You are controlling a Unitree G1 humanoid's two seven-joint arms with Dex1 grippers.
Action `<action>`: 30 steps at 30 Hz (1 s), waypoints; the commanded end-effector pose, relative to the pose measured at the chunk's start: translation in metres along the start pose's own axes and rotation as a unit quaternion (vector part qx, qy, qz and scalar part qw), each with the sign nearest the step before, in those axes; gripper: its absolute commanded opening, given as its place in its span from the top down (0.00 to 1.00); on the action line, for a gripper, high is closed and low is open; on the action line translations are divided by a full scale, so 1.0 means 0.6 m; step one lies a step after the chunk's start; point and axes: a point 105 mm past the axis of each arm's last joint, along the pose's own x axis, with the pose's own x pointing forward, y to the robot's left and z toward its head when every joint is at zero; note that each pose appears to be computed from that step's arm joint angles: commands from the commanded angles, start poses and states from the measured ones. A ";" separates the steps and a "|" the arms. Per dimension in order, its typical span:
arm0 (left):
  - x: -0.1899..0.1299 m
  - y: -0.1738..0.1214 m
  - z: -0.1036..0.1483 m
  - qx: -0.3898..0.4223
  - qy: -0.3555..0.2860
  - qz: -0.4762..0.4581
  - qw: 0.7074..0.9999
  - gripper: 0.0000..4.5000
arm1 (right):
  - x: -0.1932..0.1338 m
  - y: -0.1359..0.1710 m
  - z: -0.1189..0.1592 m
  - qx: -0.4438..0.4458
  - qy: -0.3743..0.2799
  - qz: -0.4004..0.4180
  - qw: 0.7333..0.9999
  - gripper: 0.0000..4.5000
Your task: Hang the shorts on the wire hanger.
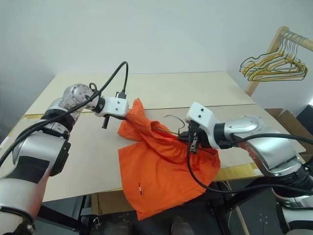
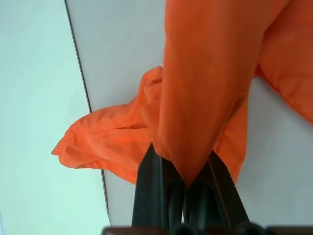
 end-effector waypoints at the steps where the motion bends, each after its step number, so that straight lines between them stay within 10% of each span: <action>1: -0.024 0.023 0.003 -0.002 -0.003 0.033 0.999 1.00 | -0.019 -0.003 0.006 -0.011 0.003 -0.012 1.000 1.00; 25: -0.004 -0.009 0.014 0.035 -0.024 -0.022 0.999 1.00 | -0.022 -0.026 0.033 0.047 -0.019 -0.039 0.998 1.00; 30: -0.009 -0.002 0.014 0.038 -0.016 -0.019 0.999 0.73 | -0.030 -0.017 0.045 0.044 -0.025 -0.017 0.999 1.00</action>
